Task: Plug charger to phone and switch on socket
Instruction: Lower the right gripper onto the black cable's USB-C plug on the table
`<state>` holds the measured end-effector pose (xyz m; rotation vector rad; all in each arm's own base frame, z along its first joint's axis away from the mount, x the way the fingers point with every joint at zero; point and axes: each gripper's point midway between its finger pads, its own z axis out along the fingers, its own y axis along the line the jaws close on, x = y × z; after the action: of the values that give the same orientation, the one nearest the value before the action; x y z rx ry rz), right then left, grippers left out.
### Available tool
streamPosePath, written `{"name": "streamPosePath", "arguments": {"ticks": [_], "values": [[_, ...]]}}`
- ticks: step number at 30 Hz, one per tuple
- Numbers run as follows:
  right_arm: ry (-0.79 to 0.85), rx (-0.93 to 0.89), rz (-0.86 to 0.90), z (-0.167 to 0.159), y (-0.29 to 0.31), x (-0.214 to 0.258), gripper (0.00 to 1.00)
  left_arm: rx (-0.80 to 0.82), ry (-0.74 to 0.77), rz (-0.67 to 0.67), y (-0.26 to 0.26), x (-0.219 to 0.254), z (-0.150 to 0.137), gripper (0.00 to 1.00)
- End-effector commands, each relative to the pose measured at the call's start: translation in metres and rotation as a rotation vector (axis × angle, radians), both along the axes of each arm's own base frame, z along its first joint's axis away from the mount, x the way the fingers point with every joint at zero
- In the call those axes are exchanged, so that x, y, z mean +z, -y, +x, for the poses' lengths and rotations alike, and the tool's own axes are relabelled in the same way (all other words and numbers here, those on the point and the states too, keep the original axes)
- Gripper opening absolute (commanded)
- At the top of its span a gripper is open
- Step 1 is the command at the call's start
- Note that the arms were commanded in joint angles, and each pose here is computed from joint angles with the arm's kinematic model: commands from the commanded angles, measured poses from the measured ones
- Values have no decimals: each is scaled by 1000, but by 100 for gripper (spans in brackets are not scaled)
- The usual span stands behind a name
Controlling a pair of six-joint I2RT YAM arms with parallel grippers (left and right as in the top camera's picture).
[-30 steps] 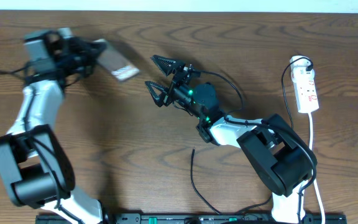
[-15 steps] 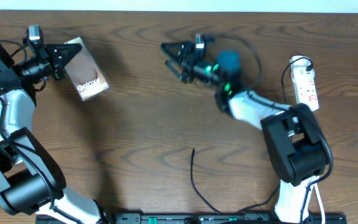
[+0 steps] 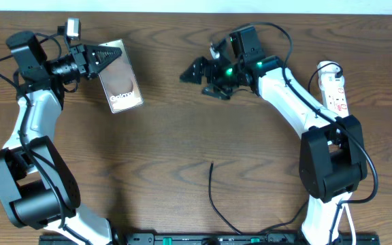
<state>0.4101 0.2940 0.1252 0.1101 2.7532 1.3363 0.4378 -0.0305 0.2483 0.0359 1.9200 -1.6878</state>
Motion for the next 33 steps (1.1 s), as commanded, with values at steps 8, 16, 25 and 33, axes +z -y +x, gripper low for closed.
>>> {"name": "streamPosePath", "arguments": {"ticks": [8,16,25,33], "values": [[-193,3,-505,-67,50,-58,99,-25,58,10,1,10,-5,8],[-322,-48,-790,-129,51,-72,99,-25,50,7,0,9,-5,7],[-372,-42,-863,-174,42,-103,99,-25,50,6,0,9,-5,7],[-374,16,-902,-201,40,-118,98,-25,61,11,0,9,-5,7]]}}
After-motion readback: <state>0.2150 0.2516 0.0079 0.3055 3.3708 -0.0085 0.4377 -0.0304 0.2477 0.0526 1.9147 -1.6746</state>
